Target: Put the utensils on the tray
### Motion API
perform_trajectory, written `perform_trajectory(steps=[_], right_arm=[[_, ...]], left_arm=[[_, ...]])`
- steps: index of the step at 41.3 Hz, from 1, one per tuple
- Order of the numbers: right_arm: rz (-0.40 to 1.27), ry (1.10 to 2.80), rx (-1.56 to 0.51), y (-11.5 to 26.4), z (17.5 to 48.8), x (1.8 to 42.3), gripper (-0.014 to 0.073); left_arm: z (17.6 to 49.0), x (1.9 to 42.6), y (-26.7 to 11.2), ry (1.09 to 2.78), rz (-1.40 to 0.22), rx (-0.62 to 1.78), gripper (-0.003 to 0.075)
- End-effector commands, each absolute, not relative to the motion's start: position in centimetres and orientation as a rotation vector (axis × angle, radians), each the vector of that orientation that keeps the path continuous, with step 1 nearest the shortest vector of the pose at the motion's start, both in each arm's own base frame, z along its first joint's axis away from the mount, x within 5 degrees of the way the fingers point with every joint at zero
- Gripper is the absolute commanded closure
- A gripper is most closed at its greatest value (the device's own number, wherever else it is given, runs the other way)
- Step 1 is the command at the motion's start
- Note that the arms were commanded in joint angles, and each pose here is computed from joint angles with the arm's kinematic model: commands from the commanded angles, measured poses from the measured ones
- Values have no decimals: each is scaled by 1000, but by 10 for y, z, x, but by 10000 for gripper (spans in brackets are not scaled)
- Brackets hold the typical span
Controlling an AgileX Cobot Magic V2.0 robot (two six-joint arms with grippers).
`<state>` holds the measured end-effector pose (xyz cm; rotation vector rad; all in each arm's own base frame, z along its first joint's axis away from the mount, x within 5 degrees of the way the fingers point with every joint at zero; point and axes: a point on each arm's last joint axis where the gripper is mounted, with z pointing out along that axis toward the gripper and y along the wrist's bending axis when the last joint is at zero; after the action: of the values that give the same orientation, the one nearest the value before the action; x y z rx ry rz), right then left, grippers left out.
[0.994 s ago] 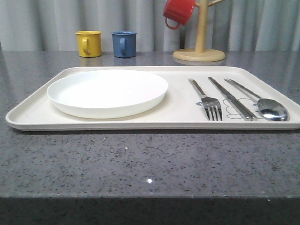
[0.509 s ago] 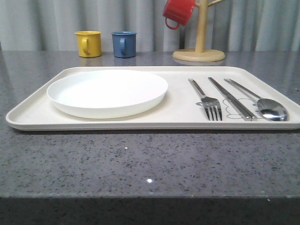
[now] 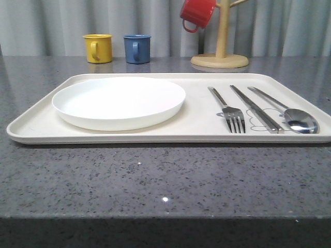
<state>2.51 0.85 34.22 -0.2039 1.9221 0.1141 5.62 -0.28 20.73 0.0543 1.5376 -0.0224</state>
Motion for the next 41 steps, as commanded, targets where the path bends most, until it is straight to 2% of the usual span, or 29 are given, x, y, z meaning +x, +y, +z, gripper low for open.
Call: perform_trajectory(steps=[1,7,14,24,33,41], right_arm=[[44,1727,-126,5,333,35,662],[1,1561,-61,3,258,47,662],[36,1465,0,1,208,55,662],[38,1484,-1,1,206,55,662],[53,1409,9,1,212,54,662],[65,1446,22,1,209,55,662]], left_arm=[[210,55,-3,1451,-39,35,740],[210,55,-3,1451,-39,35,740],[210,55,-3,1453,-39,35,740],[210,55,-3,1453,-39,35,740],[210,55,-3,1453,-39,35,740],[210,55,-3,1453,-39,35,740]])
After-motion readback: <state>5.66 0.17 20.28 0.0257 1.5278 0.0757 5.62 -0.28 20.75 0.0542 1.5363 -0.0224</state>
